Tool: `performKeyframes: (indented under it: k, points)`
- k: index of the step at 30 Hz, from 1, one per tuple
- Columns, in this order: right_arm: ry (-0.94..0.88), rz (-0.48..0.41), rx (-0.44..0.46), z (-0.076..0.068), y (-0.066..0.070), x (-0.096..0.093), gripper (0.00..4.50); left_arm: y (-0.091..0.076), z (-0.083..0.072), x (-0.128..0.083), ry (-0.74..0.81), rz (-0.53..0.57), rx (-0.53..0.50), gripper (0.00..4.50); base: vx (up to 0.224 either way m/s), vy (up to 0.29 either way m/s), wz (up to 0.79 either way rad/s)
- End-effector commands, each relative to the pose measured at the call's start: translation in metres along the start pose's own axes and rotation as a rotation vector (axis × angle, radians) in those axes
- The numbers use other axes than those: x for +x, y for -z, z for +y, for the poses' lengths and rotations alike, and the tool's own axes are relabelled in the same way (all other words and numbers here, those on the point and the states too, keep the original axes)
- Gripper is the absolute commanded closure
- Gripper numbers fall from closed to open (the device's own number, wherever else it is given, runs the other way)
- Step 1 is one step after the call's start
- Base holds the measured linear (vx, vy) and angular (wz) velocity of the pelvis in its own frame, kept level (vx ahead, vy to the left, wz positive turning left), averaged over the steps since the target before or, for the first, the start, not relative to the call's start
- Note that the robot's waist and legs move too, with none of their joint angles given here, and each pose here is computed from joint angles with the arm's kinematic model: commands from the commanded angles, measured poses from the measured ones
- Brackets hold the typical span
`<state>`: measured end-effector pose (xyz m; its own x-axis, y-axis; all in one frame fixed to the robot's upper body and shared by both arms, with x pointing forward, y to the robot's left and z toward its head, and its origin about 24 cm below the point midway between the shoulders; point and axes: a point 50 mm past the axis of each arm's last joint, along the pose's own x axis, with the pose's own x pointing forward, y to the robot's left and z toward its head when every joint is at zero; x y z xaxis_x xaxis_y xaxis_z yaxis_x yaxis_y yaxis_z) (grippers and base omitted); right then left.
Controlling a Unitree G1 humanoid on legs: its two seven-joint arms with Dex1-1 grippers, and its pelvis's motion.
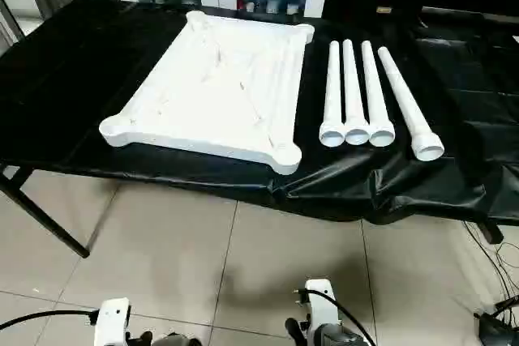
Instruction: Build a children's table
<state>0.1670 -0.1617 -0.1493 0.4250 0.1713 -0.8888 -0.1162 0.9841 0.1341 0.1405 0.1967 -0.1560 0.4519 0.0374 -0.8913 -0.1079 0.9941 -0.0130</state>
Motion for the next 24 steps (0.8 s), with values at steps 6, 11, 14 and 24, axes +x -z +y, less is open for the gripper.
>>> performKeyframes:
  k: [6, 11, 14, 24]
  points:
    - [0.194, 0.274, -0.095, -0.022, 0.049, -0.010, 1.03, 0.019, -0.049, 0.001, 0.074, 0.264, 0.189, 1.02, 0.000, 0.000, 0.00]
    - [0.193, 0.272, -0.106, -0.022, 0.049, -0.010, 1.03, 0.020, -0.049, 0.001, 0.073, 0.262, 0.169, 1.02, 0.000, 0.000, 0.00]
    - [0.193, 0.241, -0.107, -0.022, 0.045, -0.009, 1.03, 0.013, -0.048, 0.002, 0.055, 0.214, 0.141, 1.02, 0.000, 0.000, 0.00]
    - [-0.020, -0.179, -0.372, -0.019, -0.049, -0.009, 1.03, -0.055, -0.022, -0.001, 0.264, -0.199, 0.213, 1.02, 0.000, 0.000, 0.00]
